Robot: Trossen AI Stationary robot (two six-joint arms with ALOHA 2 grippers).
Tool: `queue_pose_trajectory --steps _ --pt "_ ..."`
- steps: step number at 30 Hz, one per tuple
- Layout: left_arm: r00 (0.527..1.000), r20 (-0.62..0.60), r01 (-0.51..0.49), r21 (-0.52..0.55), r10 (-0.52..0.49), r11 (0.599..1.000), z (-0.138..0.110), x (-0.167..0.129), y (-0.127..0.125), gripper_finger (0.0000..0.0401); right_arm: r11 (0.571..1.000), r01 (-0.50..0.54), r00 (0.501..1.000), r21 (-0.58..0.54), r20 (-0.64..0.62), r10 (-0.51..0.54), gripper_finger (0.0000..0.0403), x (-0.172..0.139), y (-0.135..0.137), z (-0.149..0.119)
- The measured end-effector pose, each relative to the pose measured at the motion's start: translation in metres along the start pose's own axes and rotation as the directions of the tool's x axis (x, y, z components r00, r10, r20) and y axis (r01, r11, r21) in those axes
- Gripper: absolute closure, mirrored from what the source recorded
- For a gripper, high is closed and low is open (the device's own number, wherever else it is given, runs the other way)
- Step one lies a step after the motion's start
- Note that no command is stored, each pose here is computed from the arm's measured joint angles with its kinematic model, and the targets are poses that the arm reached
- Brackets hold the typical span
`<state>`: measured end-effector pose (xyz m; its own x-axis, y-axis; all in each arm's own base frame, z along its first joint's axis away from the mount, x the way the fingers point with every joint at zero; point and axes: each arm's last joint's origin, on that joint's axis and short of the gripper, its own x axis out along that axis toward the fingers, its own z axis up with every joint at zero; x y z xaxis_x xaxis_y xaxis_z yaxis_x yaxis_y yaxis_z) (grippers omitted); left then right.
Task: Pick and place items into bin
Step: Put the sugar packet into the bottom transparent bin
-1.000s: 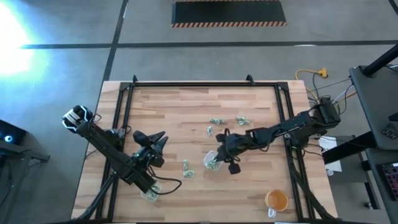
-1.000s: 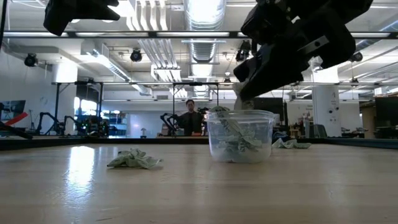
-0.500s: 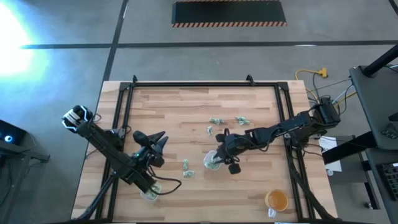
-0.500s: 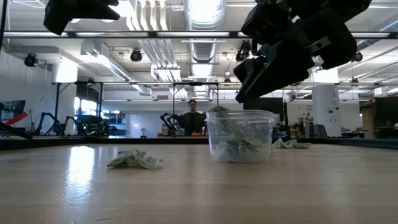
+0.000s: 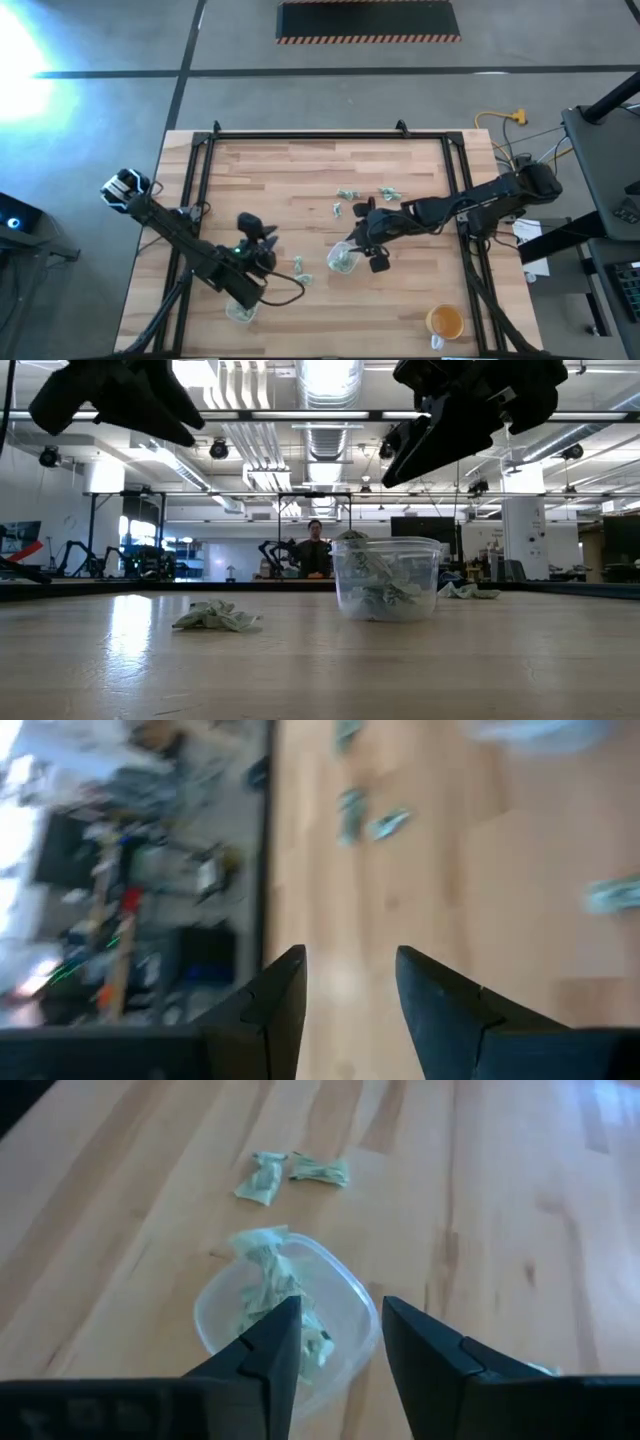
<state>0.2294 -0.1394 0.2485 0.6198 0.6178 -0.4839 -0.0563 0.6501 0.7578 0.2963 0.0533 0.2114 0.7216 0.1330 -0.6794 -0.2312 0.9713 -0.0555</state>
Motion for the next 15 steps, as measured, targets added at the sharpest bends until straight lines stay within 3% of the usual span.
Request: queue_pose_trajectory --steps 5,10,15 --pt "0.969 0.081 0.226 0.101 -0.235 0.969 0.021 0.011 0.000 0.0262 0.999 0.012 0.999 0.038 -0.054 -0.010 0.0282 -0.005 0.000 -0.008" --pt "0.866 0.128 0.455 0.199 -0.483 0.868 0.029 0.024 0.003 0.0262 0.997 0.049 0.993 0.067 -0.108 -0.041 0.0292 -0.007 0.000 -0.013" --pt "0.788 0.081 0.577 0.245 -0.610 0.779 0.024 0.044 0.002 0.0262 0.996 0.059 0.990 0.070 -0.134 -0.049 0.0302 -0.006 0.000 -0.016"
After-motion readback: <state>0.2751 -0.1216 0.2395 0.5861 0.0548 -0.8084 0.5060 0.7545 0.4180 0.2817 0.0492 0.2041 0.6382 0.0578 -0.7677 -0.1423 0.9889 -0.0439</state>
